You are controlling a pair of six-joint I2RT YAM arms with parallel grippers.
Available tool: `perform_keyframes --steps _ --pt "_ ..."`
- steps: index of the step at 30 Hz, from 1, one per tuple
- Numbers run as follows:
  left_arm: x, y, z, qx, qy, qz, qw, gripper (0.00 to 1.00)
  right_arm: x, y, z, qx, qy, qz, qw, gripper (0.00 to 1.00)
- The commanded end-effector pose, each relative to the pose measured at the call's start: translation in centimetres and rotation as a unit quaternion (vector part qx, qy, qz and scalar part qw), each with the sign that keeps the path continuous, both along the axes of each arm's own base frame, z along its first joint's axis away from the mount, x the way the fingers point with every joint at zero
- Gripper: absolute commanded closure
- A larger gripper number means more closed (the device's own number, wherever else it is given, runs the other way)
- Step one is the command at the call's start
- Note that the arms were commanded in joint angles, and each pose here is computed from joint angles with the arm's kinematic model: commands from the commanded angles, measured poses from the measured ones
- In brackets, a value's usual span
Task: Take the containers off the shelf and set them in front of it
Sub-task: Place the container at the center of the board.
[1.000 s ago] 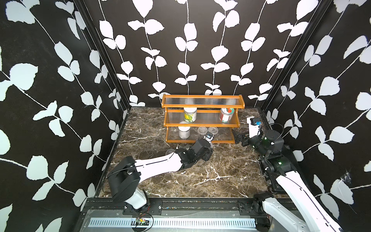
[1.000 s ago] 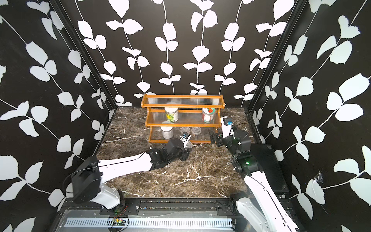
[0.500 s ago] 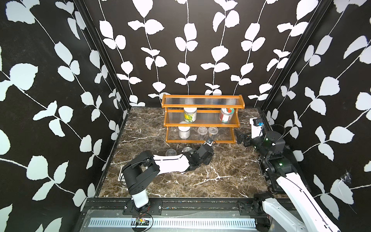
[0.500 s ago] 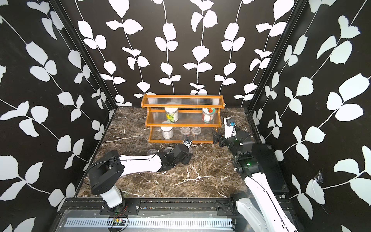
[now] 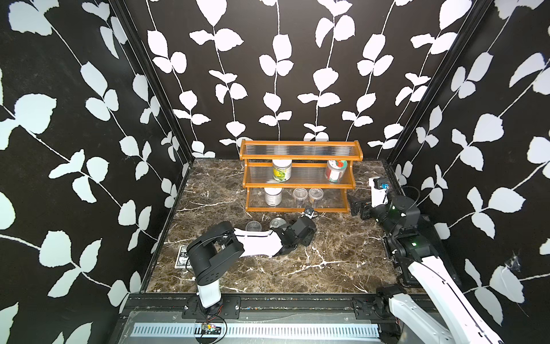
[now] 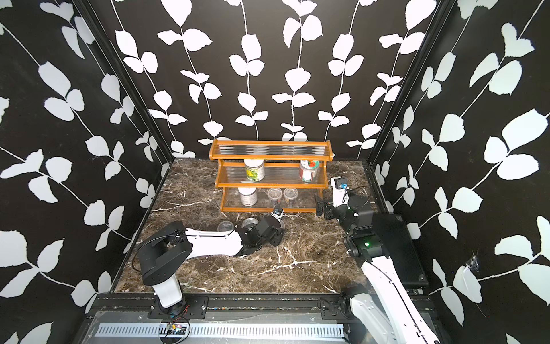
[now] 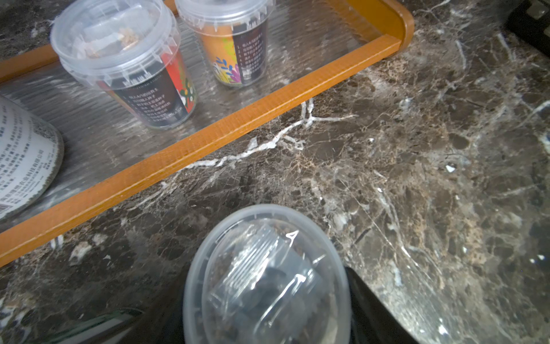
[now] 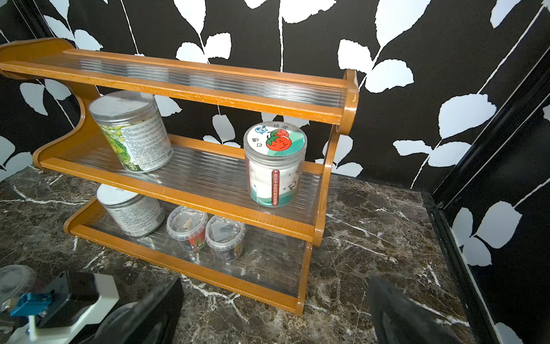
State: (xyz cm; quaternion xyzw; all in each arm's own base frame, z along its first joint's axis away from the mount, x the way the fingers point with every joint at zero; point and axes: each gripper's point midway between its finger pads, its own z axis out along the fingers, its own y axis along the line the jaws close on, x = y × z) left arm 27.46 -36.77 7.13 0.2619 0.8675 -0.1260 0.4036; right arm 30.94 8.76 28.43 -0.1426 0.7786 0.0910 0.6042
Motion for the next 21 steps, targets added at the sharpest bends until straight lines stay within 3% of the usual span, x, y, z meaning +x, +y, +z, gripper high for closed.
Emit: perform_keyframes --steps 1,10,21 --pt "0.0 0.6 -0.3 0.013 0.006 -0.002 1.0 0.32 0.1 -0.4 0.0 0.003 -0.01 -0.005 1.0 0.0" --pt "0.1 0.8 1.8 0.011 -0.002 -0.002 1.0 0.09 0.2 -0.4 -0.2 0.008 -0.006 -0.002 1.0 0.0" --pt "0.3 0.3 7.6 -0.014 -0.028 -0.012 0.999 0.03 0.4 -0.3 -0.5 0.015 -0.002 0.005 1.0 0.0"
